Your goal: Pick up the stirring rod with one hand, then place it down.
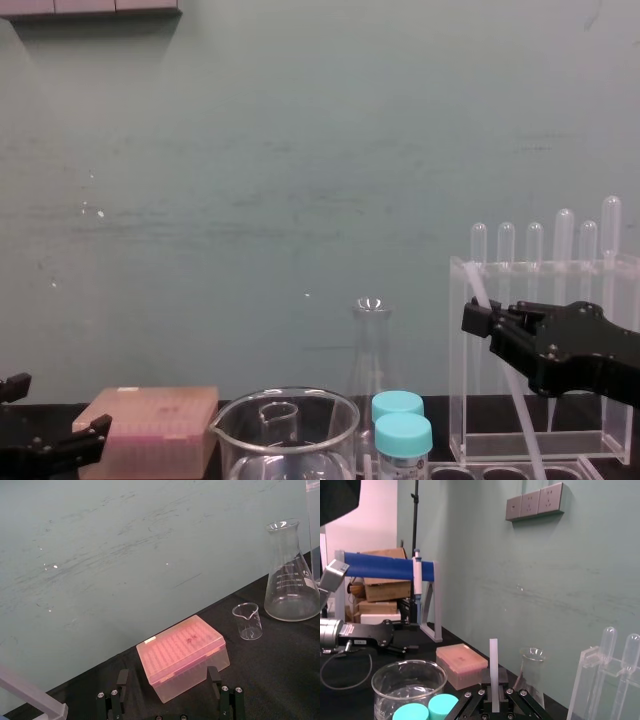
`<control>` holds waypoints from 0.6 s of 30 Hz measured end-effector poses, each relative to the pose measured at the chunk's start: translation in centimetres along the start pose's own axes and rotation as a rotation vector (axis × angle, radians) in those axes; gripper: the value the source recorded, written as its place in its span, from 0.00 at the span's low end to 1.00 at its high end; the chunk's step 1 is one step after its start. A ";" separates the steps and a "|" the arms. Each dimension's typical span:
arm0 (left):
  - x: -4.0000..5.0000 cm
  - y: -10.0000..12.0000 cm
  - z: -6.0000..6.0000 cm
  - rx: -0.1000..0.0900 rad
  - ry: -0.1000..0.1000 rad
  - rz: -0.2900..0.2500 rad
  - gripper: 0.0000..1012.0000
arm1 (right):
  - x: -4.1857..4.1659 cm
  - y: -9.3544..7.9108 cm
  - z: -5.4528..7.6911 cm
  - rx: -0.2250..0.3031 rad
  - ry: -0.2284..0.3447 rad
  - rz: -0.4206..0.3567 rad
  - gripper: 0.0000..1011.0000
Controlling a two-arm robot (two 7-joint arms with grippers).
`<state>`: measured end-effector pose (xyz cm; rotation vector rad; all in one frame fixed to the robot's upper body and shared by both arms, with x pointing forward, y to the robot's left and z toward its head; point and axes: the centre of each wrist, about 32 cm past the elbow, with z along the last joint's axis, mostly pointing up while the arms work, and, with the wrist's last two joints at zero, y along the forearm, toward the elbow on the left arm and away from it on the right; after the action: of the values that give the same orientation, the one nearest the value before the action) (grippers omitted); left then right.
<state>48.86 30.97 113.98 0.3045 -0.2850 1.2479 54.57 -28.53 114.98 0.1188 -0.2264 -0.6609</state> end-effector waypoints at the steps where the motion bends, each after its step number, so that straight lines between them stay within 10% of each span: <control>1: 0.00 0.0 0.0 0.000 0.000 0.000 0.99 | 0.01 0.0 0.0 -0.006 -0.003 -0.001 0.07; 18: 0.00 0.0 0.0 0.000 0.000 0.000 0.99 | 0.03 0.0 0.0 -0.008 -0.004 -0.005 0.07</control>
<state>48.86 30.97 113.98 0.3045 -0.2851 1.2479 54.60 -28.54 114.99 0.1103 -0.2271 -0.6674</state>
